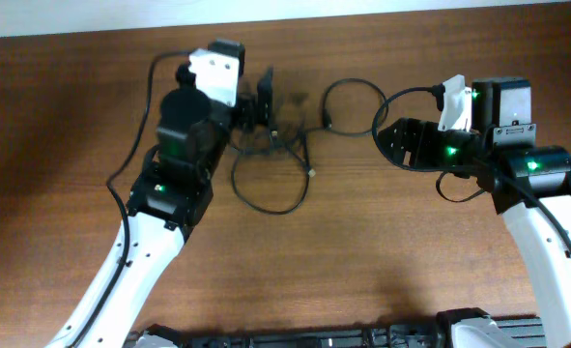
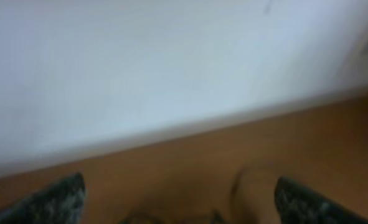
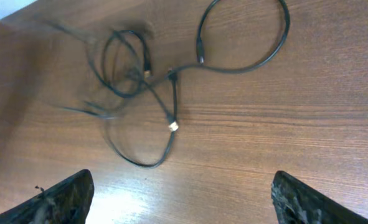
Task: Untangle cables
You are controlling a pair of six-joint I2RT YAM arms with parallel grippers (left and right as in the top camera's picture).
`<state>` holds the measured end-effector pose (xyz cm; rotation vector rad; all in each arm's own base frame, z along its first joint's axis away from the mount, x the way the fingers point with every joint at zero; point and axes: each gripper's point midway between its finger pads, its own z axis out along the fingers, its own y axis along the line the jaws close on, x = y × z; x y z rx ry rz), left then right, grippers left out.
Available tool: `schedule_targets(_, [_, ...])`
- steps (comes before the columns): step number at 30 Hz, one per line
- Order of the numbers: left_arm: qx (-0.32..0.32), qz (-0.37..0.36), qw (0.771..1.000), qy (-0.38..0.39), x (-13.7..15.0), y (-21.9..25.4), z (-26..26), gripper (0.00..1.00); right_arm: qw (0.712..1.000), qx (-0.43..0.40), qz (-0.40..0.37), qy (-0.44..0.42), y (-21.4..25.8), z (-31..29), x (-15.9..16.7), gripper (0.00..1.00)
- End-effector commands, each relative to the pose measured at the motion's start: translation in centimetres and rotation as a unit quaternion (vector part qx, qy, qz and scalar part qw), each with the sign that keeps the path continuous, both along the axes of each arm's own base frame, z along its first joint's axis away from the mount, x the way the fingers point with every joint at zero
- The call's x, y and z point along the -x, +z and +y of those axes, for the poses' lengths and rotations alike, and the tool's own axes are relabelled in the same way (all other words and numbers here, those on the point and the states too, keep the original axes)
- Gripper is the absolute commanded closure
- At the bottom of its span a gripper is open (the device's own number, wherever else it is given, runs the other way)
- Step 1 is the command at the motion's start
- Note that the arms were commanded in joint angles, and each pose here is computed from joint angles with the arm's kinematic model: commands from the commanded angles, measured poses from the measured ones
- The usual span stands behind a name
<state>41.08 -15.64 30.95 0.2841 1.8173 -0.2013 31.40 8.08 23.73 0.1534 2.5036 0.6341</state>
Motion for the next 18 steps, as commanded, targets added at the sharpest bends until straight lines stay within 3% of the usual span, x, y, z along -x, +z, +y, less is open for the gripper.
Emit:
schedule_targets(1, [-0.073,0.112,0.984,0.121,1.5,-5.9,5.1,0.01,1.0,0.005,0.0,0.0,-0.2,-0.2,-0.1,0.06])
schedule_targets(3, [-0.117,0.193,0.962,0.154,3.7,-9.7,7.1,0.01,1.0,0.005,0.005,0.0,-0.5,-0.2,-0.2,0.05])
schedule_targets(5, [-0.12,0.225,0.953,0.162,4.7,-11.0,7.6,0.01,1.0,0.003,0.016,0.002,-1.2,-0.1,-0.4,0.03])
schedule_targets(11, [-0.045,0.243,0.94,0.234,4.6,-11.5,10.0,0.01,0.99,-0.089,0.076,0.075,-5.2,4.3,-3.1,0.02])
schedule_targets(14, [-0.027,0.251,0.933,0.255,4.3,-11.7,12.0,0.01,0.978,-0.131,0.046,0.154,-6.7,9.5,-5.5,0.02])
schedule_targets(18, [-0.025,0.259,0.931,0.256,4.5,-12.0,12.3,0.01,0.964,-0.123,-0.026,0.232,-9.0,16.7,-8.0,0.02])
